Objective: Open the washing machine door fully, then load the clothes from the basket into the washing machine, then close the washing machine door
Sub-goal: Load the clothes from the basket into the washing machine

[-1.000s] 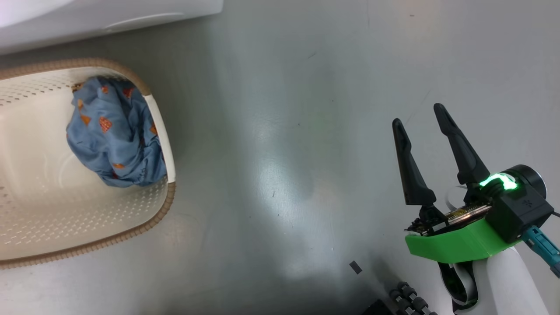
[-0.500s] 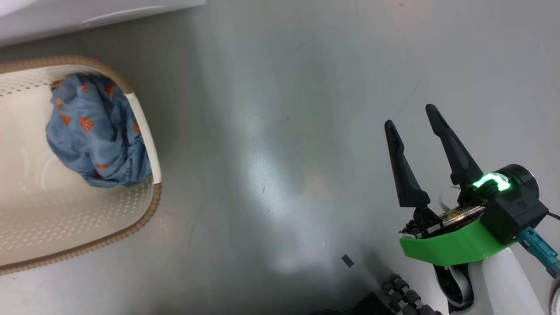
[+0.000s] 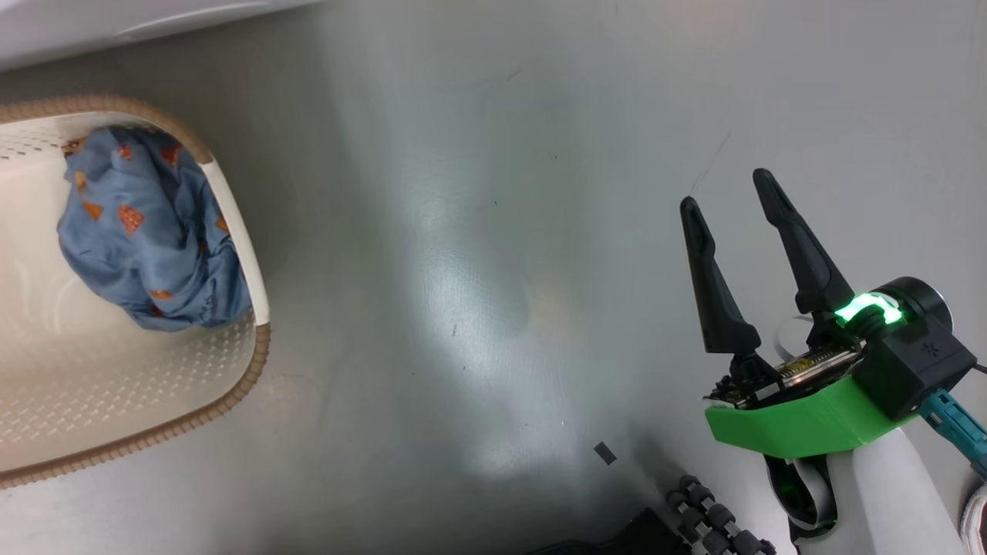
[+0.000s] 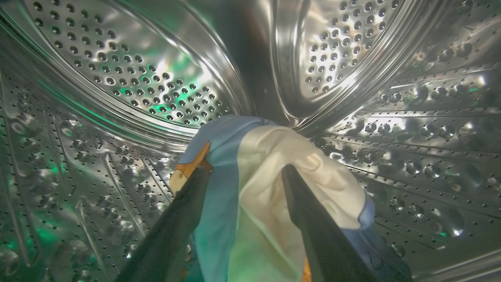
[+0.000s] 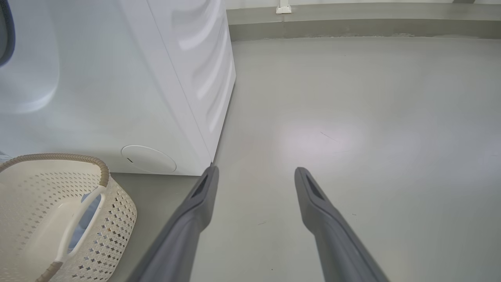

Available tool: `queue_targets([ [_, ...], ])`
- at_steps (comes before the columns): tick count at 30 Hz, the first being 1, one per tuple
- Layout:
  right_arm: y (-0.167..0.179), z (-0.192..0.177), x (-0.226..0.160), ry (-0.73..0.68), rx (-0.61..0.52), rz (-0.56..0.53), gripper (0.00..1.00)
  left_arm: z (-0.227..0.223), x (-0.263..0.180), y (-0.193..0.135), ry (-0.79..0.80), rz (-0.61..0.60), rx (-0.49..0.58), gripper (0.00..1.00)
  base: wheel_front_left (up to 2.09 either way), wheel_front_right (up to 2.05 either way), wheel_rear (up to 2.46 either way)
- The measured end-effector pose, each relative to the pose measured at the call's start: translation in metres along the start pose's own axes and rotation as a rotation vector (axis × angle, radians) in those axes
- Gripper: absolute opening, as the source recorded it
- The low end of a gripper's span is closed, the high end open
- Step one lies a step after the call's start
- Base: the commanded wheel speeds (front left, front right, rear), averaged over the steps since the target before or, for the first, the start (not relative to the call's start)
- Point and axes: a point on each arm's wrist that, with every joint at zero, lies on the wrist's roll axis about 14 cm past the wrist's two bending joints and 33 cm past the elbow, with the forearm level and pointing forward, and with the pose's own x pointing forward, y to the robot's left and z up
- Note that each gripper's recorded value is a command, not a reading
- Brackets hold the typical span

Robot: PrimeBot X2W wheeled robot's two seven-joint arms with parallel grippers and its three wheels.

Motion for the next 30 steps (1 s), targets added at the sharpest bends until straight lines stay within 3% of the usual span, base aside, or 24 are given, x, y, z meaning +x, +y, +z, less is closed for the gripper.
queue_targets([
  [14,0.004,0.019,0.002,-0.05,-0.007,0.011,1.0,0.008,-0.024,-0.008,0.017,-0.036,-0.012,1.0,0.0,0.0,0.0],
  [30,0.029,0.05,0.005,-0.131,-0.017,0.074,1.0,0.003,-0.098,-0.008,0.054,-0.096,-0.001,1.0,0.0,0.0,0.0],
])
